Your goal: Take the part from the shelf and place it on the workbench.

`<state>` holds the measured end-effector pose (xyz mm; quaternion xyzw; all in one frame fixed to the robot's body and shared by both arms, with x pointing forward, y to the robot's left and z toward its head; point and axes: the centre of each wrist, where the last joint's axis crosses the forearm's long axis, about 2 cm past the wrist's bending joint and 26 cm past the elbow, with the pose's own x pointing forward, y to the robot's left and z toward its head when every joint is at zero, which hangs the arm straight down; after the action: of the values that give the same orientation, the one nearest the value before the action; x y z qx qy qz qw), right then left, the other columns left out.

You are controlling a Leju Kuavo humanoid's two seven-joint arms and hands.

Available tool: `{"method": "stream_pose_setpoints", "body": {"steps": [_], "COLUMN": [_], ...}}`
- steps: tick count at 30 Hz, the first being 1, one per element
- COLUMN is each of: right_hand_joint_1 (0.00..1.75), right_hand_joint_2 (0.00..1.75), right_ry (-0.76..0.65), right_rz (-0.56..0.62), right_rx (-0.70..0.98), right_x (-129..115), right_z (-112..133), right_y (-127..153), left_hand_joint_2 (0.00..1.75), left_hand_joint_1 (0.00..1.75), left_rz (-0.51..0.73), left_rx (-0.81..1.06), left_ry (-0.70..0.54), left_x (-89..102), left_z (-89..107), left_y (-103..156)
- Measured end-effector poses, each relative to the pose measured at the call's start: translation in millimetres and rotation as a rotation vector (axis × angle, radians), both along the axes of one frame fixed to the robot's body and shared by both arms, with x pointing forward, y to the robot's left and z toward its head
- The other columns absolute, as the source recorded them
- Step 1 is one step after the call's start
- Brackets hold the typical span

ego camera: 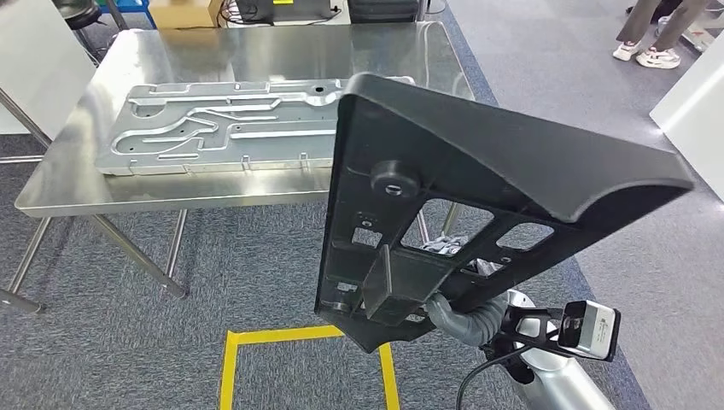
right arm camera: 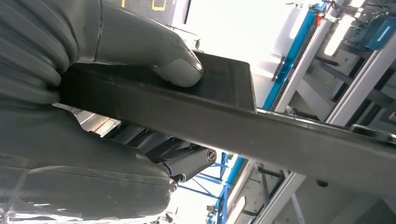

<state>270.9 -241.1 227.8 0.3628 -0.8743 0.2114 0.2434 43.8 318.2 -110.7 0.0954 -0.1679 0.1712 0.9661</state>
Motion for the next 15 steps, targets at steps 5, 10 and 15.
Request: {"method": "stream_pose_setpoints", "body": {"steps": [5, 10, 15], "right_hand_joint_1": [1.59, 1.59, 1.59], "right_hand_joint_2": [1.75, 1.75, 1.75], "right_ry": [0.006, 0.006, 0.001], "right_rz": [0.003, 0.006, 0.005], "right_rx": [-0.004, -0.013, -0.032], "right_x": [0.3, -0.1, -1.2], "right_z": [-1.2, -2.1, -3.3], "right_y": [0.9, 2.0, 0.7], "left_hand_joint_2": [0.0, 0.0, 0.0], "left_hand_joint_1": [0.0, 0.0, 0.0], "left_rz": [0.012, 0.02, 0.019], "left_rx": [-0.004, -0.007, -0.01], "left_ry": [0.003, -0.002, -0.008], "left_x": [-0.8, 0.7, 2.7], "left_z": [-0.2, 0.0, 0.2], "left_y": [-1.5, -2.0, -2.9]}}
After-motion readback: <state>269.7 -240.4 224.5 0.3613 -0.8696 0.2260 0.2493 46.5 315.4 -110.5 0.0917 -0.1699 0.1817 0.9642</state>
